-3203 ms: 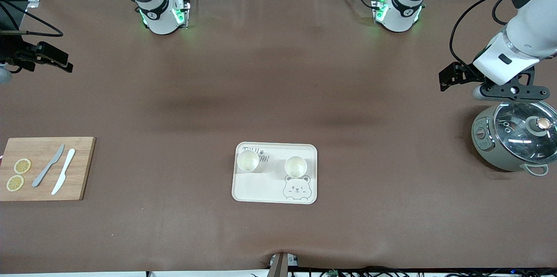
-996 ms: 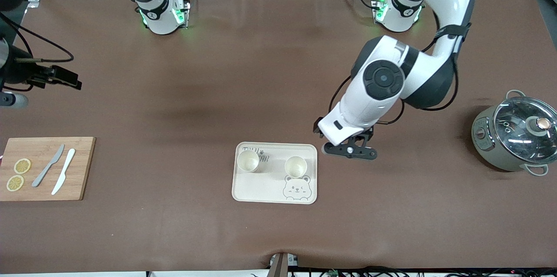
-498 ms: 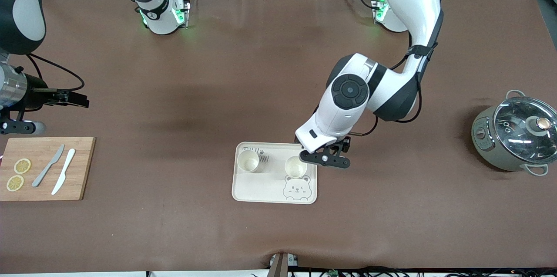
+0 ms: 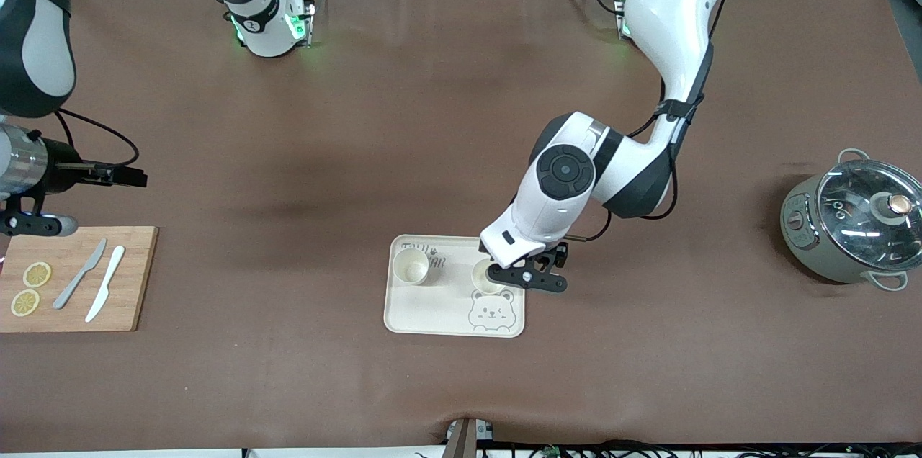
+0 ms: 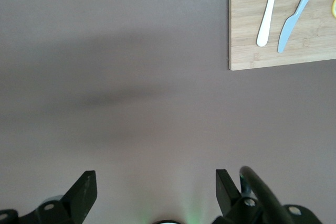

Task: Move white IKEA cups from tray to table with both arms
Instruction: 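Reach the left gripper down to the white cup on the tray, then close the left gripper on the cup while the right gripper reaches the tray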

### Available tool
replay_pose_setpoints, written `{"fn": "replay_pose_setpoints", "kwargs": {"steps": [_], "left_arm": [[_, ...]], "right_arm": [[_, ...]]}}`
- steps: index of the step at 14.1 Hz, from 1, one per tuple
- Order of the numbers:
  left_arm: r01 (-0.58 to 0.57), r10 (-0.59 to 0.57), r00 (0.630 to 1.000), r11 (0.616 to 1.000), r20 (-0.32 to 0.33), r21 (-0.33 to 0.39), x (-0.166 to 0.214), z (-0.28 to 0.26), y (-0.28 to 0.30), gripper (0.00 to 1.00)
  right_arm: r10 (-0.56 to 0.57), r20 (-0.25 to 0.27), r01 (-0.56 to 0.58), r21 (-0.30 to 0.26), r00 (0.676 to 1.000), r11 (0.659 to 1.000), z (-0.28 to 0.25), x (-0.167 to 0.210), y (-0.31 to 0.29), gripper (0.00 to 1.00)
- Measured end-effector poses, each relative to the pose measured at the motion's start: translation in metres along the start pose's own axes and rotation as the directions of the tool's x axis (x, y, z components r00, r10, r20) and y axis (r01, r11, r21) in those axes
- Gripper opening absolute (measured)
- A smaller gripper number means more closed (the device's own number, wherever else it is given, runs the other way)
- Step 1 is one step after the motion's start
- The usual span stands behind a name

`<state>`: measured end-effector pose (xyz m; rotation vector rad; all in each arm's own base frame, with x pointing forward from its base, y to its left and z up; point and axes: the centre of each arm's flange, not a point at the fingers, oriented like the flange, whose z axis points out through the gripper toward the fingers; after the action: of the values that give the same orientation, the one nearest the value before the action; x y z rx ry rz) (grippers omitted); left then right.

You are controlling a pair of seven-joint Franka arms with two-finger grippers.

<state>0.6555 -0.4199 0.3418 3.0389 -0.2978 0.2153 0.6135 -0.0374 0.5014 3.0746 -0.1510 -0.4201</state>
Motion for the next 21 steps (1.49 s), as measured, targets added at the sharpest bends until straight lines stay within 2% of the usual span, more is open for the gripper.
{"fn": "replay_pose_setpoints", "kwargs": {"steps": [8,10,14,18,21], "left_arm": [[0.001,-0.001,0.997,1.0,-0.08,-0.001,0.009,0.045,-0.003,1.0],[0.003,-0.003,0.997,1.0,-0.078,0.004,0.009,0.056,-0.006,1.0],[0.003,-0.002,0.998,1.0,-0.056,0.013,0.004,0.084,-0.008,1.0],[-0.009,0.01,0.999,1.0,-0.039,0.018,-0.004,0.103,-0.001,1.0],[-0.011,0.012,0.999,1.0,-0.034,0.02,-0.006,0.107,0.0,1.0]], "right_arm": [[0.005,0.06,-0.005,-0.003,0.998,1.0,0.019,0.002,-0.001,1.0],[0.061,0.071,-0.062,0.007,0.996,0.998,0.024,0.002,-0.004,1.0],[0.178,0.12,-0.192,0.112,0.977,0.975,0.034,0.005,-0.023,1.0],[0.284,0.145,-0.303,0.124,0.948,0.945,0.051,0.017,-0.045,1.0],[0.334,0.142,-0.351,0.121,0.932,0.928,0.056,0.022,-0.07,1.0]]}}
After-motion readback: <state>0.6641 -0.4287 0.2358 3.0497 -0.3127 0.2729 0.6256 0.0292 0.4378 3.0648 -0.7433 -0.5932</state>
